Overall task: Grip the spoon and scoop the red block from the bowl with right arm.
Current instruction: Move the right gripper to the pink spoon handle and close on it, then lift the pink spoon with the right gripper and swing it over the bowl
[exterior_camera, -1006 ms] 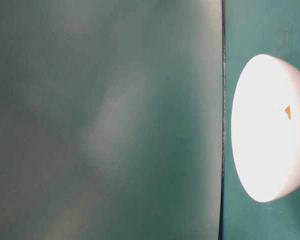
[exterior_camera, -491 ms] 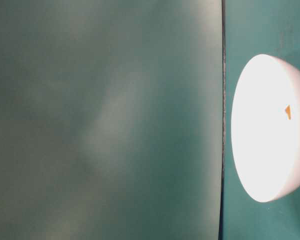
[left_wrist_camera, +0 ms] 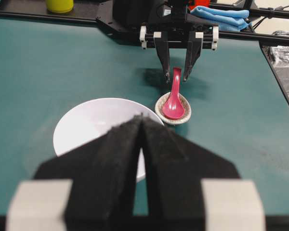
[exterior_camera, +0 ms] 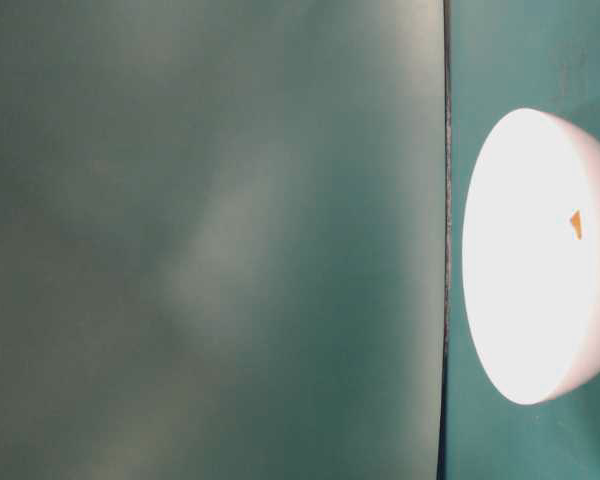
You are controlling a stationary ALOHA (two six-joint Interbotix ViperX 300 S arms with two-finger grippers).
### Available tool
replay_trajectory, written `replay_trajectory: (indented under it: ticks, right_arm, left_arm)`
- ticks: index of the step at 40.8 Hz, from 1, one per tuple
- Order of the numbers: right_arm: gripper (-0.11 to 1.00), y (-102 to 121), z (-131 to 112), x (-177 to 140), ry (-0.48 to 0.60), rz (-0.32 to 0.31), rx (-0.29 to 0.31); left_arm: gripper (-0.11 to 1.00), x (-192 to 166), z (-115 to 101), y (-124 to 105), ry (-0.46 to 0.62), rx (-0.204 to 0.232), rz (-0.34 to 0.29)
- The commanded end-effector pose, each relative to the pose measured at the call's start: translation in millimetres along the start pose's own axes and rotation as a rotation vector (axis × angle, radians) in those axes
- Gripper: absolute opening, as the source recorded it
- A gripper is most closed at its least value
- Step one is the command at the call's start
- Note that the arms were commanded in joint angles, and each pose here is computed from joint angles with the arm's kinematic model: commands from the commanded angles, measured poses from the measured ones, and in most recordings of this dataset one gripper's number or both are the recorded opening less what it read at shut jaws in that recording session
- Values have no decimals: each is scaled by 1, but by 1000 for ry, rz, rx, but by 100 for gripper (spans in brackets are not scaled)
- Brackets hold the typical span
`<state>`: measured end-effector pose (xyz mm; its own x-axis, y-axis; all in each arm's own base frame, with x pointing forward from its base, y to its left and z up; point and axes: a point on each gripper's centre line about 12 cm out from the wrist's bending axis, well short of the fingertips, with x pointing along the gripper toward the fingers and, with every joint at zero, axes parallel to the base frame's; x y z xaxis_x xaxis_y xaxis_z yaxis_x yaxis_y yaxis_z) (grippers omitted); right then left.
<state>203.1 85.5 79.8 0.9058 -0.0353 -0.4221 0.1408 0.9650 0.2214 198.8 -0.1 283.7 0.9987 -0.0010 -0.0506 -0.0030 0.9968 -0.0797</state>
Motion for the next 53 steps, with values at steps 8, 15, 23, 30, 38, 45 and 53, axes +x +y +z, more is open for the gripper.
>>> replay_trajectory:
  ticks: [8, 15, 23, 30, 38, 45, 53]
  right_arm:
    - [45, 2, 4, 0, -22, 7, 2]
    - [26, 4, 6, 0, -38, 11, -12]
    - [22, 9, 15, 1, -80, 27, -6]
    - [23, 13, 44, -3, -170, 40, 43]
    - [23, 4, 89, -2, -230, 2, 64]
    - [22, -5, 133, 11, -93, 4, 140]
    - [23, -26, 180, 28, 154, 58, 286]
  left_arm:
    - [0, 2, 8, -1, -9, 5, -3]
    - [0, 2, 9, -1, -11, 5, -3]
    - [0, 2, 9, -1, -6, 5, -2]
    - [0, 2, 8, -1, -3, 5, -2]
    - [0, 2, 8, -1, -3, 5, -2]
    - [0, 2, 8, -1, -4, 5, -2]
    - [0, 2, 8, -1, -3, 6, -2]
